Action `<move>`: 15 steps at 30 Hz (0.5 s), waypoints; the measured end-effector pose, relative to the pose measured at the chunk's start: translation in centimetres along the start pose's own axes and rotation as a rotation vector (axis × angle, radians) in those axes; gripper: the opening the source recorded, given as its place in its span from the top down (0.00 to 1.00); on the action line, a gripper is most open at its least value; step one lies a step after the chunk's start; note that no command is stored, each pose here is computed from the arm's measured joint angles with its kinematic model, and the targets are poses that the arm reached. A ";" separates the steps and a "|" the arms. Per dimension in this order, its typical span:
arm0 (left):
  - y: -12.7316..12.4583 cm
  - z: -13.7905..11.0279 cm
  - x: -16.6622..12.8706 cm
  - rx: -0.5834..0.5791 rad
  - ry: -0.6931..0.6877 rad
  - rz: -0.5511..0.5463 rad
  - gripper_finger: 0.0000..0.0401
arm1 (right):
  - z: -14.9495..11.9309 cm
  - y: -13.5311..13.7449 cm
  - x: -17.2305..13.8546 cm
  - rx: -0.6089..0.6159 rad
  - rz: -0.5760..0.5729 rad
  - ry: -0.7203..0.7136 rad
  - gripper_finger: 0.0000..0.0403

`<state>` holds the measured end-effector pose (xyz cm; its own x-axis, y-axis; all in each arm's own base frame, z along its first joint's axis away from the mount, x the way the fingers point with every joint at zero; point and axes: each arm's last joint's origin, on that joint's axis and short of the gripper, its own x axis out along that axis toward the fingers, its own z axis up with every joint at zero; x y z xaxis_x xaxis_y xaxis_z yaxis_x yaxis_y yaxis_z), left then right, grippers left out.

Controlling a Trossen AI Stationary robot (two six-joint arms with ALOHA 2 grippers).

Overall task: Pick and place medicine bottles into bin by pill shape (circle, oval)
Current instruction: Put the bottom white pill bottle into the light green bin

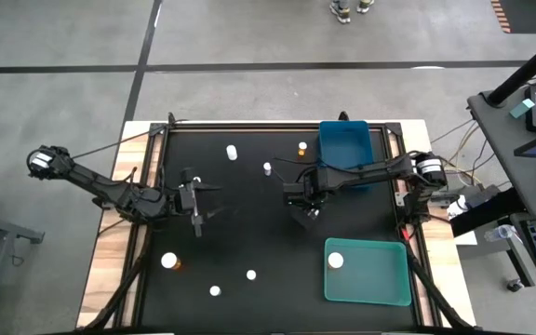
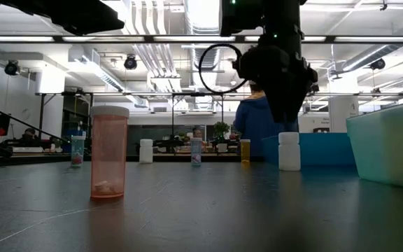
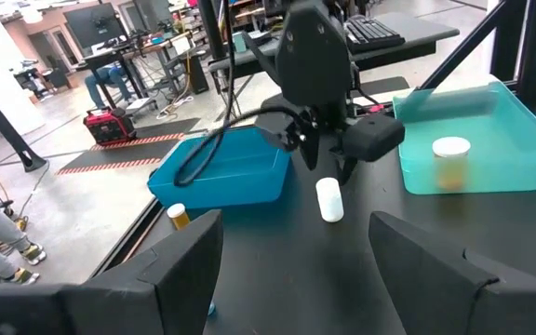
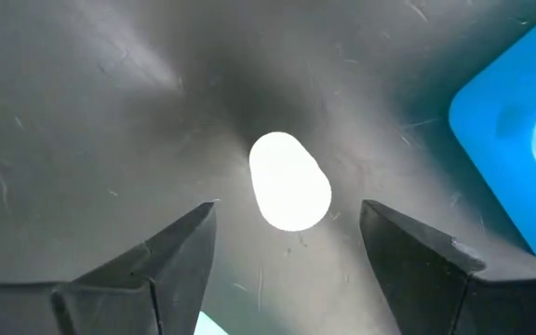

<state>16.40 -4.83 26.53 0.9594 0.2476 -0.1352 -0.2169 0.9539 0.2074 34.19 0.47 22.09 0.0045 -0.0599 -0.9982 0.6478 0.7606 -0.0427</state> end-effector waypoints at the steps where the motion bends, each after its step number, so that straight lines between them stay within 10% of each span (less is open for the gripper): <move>1: 0.0 0.0 0.0 0.000 0.000 0.001 0.37 | 0.0 0.1 0.3 -0.003 -0.007 0.008 0.36; 15: 0.0 0.0 0.0 0.000 0.000 0.000 0.37 | 0.6 0.9 3.8 -0.062 -0.074 0.088 0.36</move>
<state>16.40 -4.83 26.52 0.9594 0.2479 -0.1349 -0.2172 0.9538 0.2077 35.28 0.51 18.31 -0.1102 -0.0622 -0.9920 0.5952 0.7952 -0.1160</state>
